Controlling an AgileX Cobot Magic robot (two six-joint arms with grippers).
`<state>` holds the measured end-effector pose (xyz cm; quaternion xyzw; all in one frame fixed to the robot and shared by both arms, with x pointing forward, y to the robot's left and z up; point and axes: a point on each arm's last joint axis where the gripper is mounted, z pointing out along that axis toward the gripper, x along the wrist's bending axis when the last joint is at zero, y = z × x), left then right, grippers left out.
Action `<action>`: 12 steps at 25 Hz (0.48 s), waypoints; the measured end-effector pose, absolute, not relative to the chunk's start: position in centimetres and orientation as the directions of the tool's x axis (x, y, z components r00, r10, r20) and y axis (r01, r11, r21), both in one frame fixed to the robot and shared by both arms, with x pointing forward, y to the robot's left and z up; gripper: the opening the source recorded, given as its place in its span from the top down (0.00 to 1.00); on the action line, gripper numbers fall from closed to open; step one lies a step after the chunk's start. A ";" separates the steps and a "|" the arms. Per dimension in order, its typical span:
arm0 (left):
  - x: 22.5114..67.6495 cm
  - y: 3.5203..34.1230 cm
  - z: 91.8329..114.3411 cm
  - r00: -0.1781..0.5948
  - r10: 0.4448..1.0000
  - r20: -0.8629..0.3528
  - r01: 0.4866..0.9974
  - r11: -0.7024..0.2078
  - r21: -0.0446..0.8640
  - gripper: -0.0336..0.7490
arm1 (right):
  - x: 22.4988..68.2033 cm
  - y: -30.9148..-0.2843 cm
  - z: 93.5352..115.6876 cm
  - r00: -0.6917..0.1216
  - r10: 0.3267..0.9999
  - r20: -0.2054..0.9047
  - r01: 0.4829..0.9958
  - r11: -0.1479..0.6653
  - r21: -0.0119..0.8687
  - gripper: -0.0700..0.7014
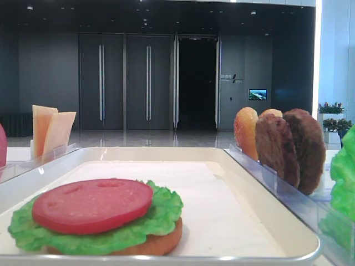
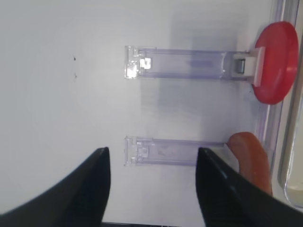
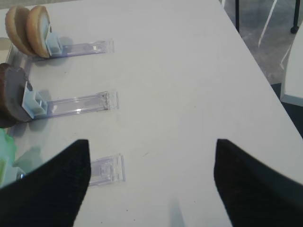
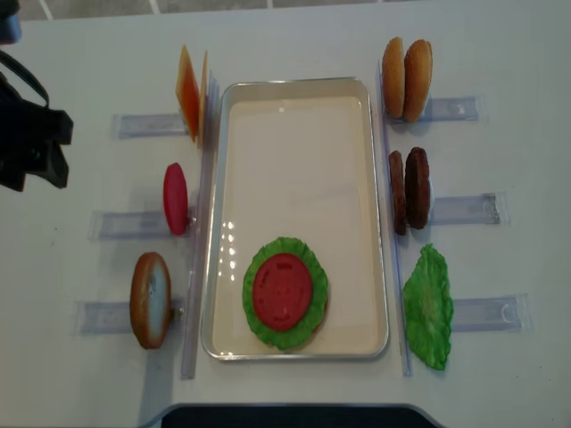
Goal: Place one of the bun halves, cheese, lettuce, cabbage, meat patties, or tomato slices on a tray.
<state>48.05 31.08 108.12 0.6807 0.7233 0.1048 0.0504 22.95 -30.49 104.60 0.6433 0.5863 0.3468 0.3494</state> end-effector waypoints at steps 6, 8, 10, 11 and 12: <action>43.6 31.0 107.4 -0.070 0.996 0.062 0.973 0.055 0.222 0.40 | 23.0 -30.5 104.6 0.072 0.997 0.036 0.512 -0.068 0.856 0.21; 41.7 30.9 106.8 -0.071 0.996 0.056 0.972 0.056 0.229 0.40 | 23.0 -30.5 104.6 0.072 0.997 0.036 0.512 -0.068 0.856 0.21; 39.8 30.9 106.6 -0.073 0.996 0.049 0.964 0.057 0.260 0.40 | 23.0 -30.5 104.6 0.072 0.997 0.036 0.512 -0.068 0.856 0.21; 39.0 30.8 106.4 -0.073 0.996 0.045 0.961 0.058 0.271 0.40 | 23.0 -30.5 104.6 0.072 0.997 0.036 0.512 -0.068 0.856 0.21; 38.1 30.8 106.2 -0.074 0.996 0.040 0.955 0.059 0.290 0.40 | 23.0 -30.5 104.6 0.072 0.997 0.036 0.512 -0.068 0.856 0.21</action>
